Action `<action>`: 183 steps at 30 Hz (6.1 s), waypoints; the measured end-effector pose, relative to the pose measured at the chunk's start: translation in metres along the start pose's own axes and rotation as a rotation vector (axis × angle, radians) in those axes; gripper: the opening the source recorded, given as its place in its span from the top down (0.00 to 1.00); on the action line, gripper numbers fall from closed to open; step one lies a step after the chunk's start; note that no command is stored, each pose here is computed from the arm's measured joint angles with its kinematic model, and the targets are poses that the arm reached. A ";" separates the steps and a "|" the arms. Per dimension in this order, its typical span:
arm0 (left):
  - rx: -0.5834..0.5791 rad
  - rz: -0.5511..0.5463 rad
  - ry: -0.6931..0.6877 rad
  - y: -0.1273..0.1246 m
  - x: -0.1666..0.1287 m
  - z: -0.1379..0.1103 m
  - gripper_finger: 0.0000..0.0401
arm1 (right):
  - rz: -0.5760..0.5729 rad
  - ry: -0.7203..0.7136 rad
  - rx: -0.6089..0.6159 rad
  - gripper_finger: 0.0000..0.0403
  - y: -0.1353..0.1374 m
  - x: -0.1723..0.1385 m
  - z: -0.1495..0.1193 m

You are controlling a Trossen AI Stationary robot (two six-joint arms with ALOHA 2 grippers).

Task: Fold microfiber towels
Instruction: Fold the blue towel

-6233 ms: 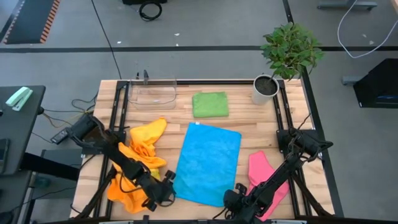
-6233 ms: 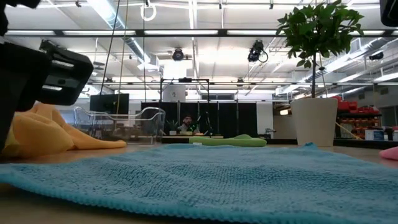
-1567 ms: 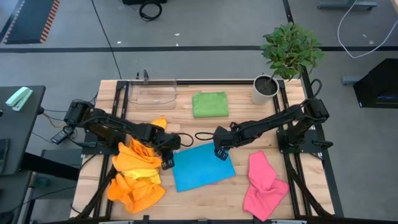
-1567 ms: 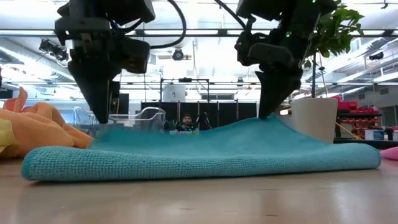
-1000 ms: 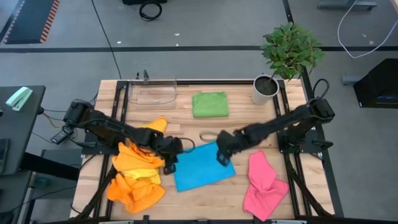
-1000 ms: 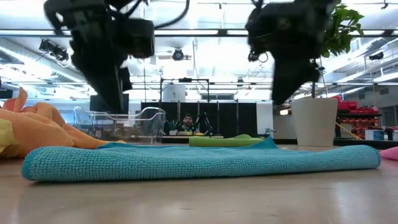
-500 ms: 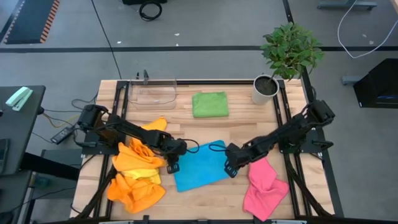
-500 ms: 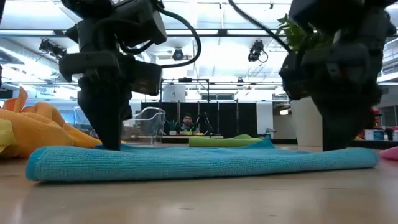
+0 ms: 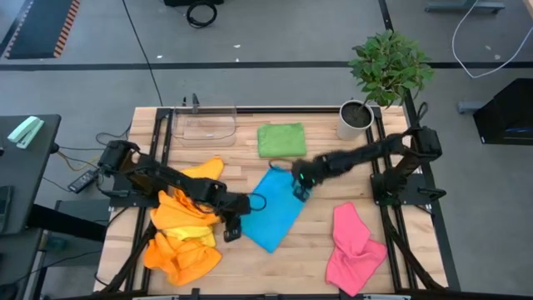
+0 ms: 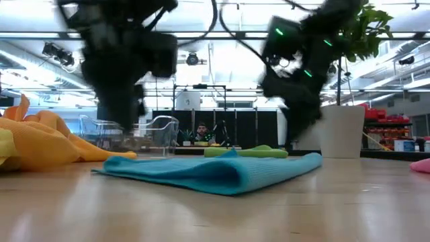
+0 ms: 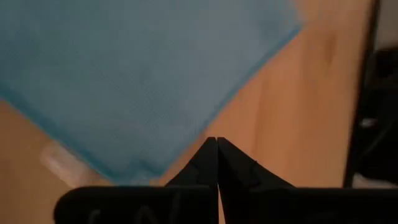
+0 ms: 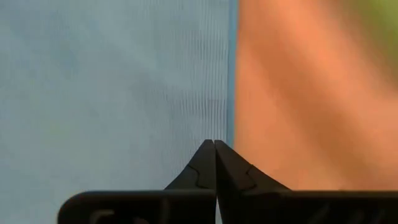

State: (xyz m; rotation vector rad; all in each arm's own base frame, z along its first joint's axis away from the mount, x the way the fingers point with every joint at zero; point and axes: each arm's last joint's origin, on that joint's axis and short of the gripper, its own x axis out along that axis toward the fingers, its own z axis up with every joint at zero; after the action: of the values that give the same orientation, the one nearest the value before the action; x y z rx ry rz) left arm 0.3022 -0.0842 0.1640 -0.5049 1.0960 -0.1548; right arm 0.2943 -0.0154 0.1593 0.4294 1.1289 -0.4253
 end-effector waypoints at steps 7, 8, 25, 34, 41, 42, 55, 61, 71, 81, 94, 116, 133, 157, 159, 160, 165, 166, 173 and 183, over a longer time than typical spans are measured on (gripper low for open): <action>0.068 0.078 -0.108 0.021 -0.026 0.018 0.98 | 0.060 -0.001 -0.046 1.00 0.039 -0.031 0.009; 0.085 0.084 -0.103 0.023 -0.023 0.017 0.99 | 0.075 0.011 -0.036 1.00 0.048 -0.030 -0.001; 0.034 -0.044 0.017 0.012 0.039 0.000 0.98 | 0.062 0.064 0.088 1.00 0.034 0.012 -0.064; -0.046 -0.106 -0.177 0.006 0.015 0.023 0.97 | 0.011 0.102 0.005 1.00 0.018 -0.019 -0.030; -0.022 0.073 -0.254 0.050 0.009 0.041 0.98 | 0.102 0.039 0.047 1.00 0.023 0.001 -0.027; -0.037 0.097 -0.235 0.060 0.012 0.041 0.98 | 0.108 0.032 0.055 1.00 0.023 0.004 -0.026; -0.150 0.105 -0.163 0.082 0.022 0.039 0.98 | 0.018 0.022 -0.093 1.00 -0.005 0.023 -0.009; -0.150 0.044 -0.159 0.054 0.022 0.032 0.99 | 0.091 -0.021 -0.153 1.00 -0.019 0.005 0.020; 0.069 -0.003 -0.303 0.014 -0.017 0.035 0.99 | 0.328 -0.010 -0.229 1.00 0.060 -0.035 -0.041; 0.179 -0.120 -0.323 -0.015 0.039 0.020 0.98 | 0.451 -0.103 -0.231 1.00 0.101 -0.017 -0.115; 0.091 -0.112 -0.191 -0.019 0.068 -0.002 0.99 | 0.466 -0.058 -0.288 1.00 0.095 0.002 -0.142; 0.623 -0.030 -0.329 -0.069 0.053 -0.011 0.68 | 0.425 -0.329 -0.680 0.80 0.124 -0.032 -0.165; 0.679 0.031 -0.261 -0.058 0.080 -0.022 0.39 | 0.316 -0.341 -0.761 0.54 0.122 -0.017 -0.170; 0.650 0.037 -0.243 -0.053 0.087 -0.024 0.49 | 0.335 -0.329 -0.756 0.56 0.122 -0.017 -0.170; 0.622 0.015 -0.251 -0.053 0.092 -0.024 0.49 | 0.333 -0.326 -0.757 0.56 0.121 -0.016 -0.170; 0.620 0.006 -0.260 -0.053 0.095 -0.023 0.49 | 0.331 -0.323 -0.754 0.56 0.120 -0.016 -0.171; 0.611 0.003 -0.260 -0.052 0.098 -0.024 0.50 | 0.336 -0.315 -0.711 0.56 0.120 -0.015 -0.171; 0.611 0.004 -0.258 -0.052 0.098 -0.024 0.51 | 0.337 -0.314 -0.709 0.56 0.120 -0.015 -0.171; 0.602 0.019 -0.230 -0.050 0.099 -0.026 0.60 | 0.328 -0.326 -0.772 0.56 0.120 -0.016 -0.171; 0.566 0.030 -0.200 -0.048 0.101 -0.030 0.69 | 0.310 -0.266 -0.750 0.56 0.121 0.009 -0.176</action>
State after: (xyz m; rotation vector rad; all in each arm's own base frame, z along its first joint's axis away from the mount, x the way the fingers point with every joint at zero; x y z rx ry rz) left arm 0.3282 -0.1724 0.0931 0.0056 0.8152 -0.3673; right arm 0.2270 0.1787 0.1002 -0.1158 0.8652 0.2186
